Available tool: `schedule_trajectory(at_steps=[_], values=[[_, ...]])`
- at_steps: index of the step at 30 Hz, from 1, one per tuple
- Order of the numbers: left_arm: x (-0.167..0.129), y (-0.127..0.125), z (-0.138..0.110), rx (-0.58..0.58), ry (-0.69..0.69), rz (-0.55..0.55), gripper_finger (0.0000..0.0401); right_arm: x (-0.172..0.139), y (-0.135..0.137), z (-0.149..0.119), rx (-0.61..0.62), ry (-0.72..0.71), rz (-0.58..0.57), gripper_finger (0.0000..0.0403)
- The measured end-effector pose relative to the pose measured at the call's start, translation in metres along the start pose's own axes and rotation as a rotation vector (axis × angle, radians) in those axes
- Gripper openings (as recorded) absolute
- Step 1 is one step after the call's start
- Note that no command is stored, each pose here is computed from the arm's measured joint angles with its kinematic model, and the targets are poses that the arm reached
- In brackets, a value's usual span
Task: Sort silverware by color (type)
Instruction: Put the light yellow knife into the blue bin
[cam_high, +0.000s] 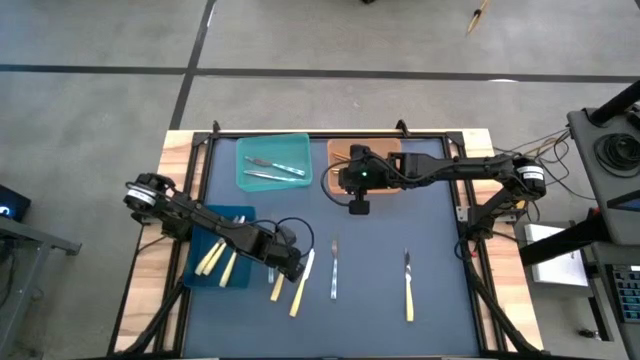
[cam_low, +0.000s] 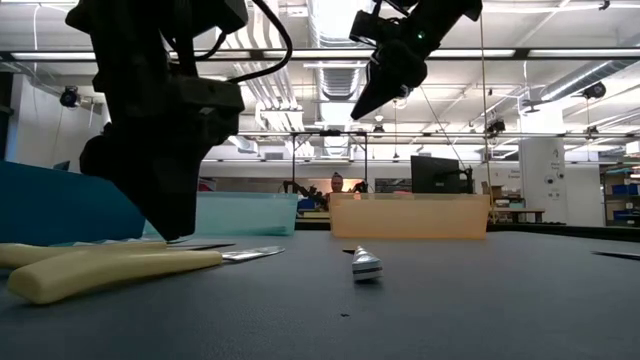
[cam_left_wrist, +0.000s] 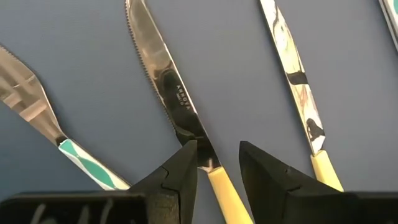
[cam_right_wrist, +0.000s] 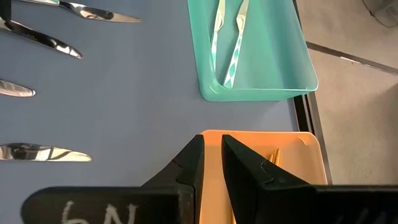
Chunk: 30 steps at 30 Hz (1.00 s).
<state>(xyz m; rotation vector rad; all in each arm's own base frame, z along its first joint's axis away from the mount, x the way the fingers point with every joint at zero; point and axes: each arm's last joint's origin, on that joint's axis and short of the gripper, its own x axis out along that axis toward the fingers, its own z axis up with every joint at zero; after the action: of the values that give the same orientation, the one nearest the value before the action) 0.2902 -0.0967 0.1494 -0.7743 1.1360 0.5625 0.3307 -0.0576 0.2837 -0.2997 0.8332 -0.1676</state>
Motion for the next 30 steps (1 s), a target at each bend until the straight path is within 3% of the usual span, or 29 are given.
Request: schedule_trajectory(at_steps=[7, 17, 30], values=[[0.0000, 0.0004, 0.0001, -0.003, -0.007, 0.007, 0.0106, 0.0001, 0.0000, -0.0001, 0.000, 0.000, 0.000, 0.0047], [0.0000, 0.0011, 0.0008, -0.012, -0.027, 0.018, 0.0154, 0.0001, 0.0000, -0.0001, 0.000, 0.001, 0.000, 0.0047], [0.0013, 0.0022, 0.0021, -0.008, -0.077, 0.045, 0.0151, 0.0001, 0.0001, -0.0001, 0.000, 0.001, 0.000, 0.0047]])
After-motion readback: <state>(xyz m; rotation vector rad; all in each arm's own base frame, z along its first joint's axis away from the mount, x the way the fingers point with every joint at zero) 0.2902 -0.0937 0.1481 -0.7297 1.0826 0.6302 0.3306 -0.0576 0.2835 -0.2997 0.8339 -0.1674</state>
